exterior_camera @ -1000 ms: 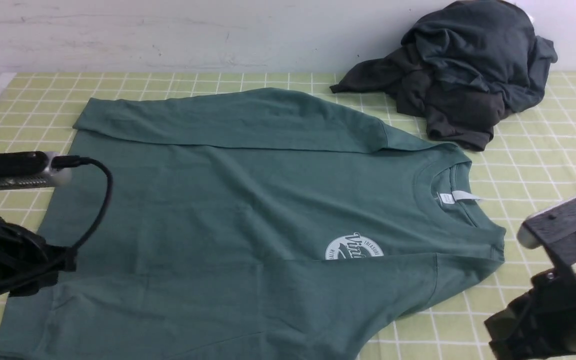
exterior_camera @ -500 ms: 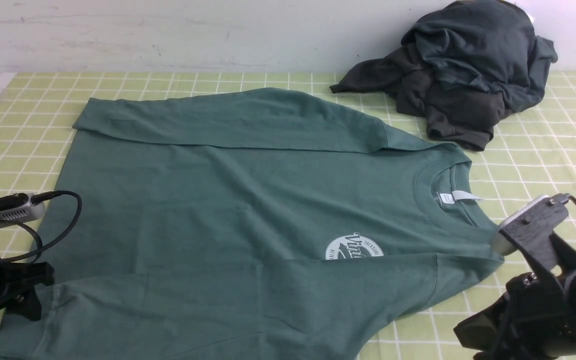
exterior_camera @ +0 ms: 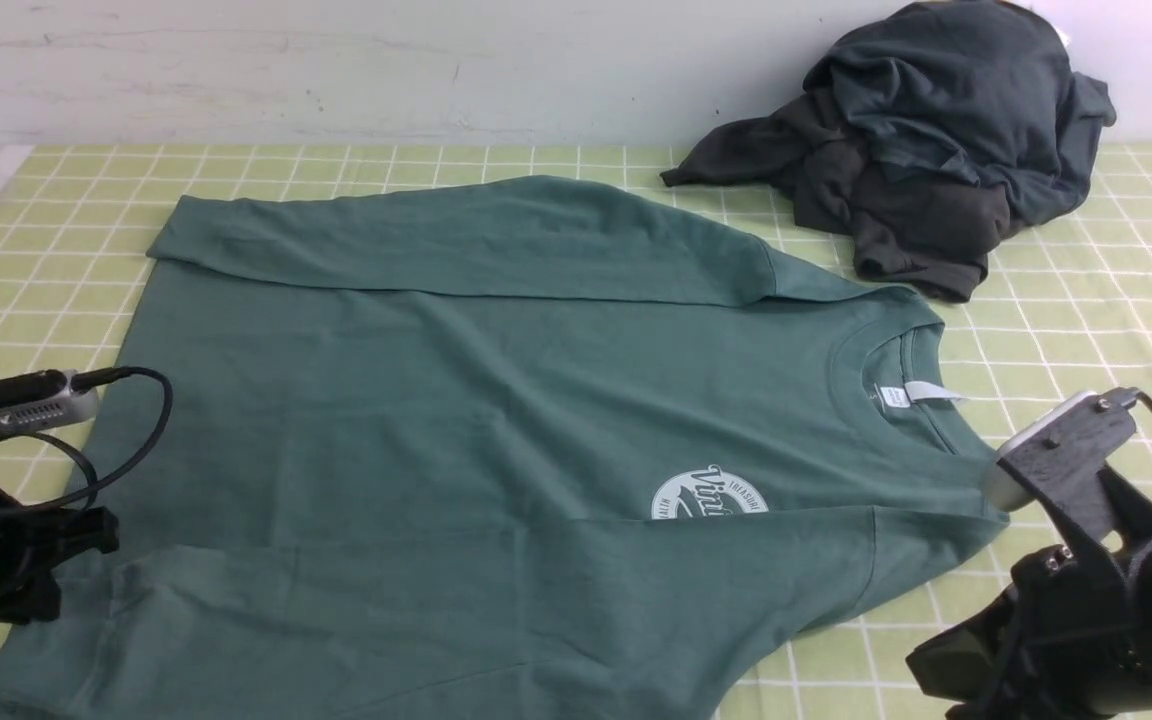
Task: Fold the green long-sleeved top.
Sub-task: Use the left arm to clamp the cuff closest to it, then use the left arm to drag and place the cuff at the centered position on the left edge of the fabric, then use the left arm to clamp the cuff farthest from it
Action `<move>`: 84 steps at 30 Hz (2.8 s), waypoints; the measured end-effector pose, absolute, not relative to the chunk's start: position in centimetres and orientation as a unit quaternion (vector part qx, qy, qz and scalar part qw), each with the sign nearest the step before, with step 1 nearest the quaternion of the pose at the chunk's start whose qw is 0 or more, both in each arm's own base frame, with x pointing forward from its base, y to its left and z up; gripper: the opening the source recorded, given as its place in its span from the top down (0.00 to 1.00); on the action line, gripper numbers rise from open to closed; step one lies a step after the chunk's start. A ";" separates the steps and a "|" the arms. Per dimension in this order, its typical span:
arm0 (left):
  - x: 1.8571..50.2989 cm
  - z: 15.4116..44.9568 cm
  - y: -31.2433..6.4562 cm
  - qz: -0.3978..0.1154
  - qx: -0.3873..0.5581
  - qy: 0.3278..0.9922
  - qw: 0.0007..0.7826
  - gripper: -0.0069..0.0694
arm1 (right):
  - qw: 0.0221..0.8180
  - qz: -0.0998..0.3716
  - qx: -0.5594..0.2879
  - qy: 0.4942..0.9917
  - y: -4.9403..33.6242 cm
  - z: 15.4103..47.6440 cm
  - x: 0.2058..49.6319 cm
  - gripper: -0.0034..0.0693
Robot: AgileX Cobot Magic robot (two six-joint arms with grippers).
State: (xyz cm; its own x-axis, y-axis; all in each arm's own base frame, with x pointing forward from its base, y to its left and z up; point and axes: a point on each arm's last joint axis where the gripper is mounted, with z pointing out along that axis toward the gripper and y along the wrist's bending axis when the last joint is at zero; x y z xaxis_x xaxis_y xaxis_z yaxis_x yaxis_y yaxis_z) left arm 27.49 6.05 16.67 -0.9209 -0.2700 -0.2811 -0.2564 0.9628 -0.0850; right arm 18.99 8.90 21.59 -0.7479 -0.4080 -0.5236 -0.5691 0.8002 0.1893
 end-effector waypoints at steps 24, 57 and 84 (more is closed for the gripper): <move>35.1 29.1 2.2 -0.009 -0.020 0.917 0.398 0.89 | 0.240 0.170 -0.263 0.919 8.9 21.6 19.1 0.97; 57.5 14.9 8.6 0.056 -0.129 0.899 0.416 0.34 | 0.291 0.142 -0.251 0.912 8.6 21.9 20.1 0.97; 56.4 17.4 7.8 0.015 -0.108 0.942 0.317 0.76 | 0.295 0.131 -0.260 0.910 8.5 21.9 20.2 0.97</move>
State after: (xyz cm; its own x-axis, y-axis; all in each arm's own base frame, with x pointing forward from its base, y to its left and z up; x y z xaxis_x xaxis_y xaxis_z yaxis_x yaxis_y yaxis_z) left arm 56.41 7.77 17.36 -0.7758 -0.1949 -0.6001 -0.2135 0.9761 -0.0410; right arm 20.20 8.48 21.88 -0.6910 -0.3965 -0.6045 -0.5509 0.8302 0.0852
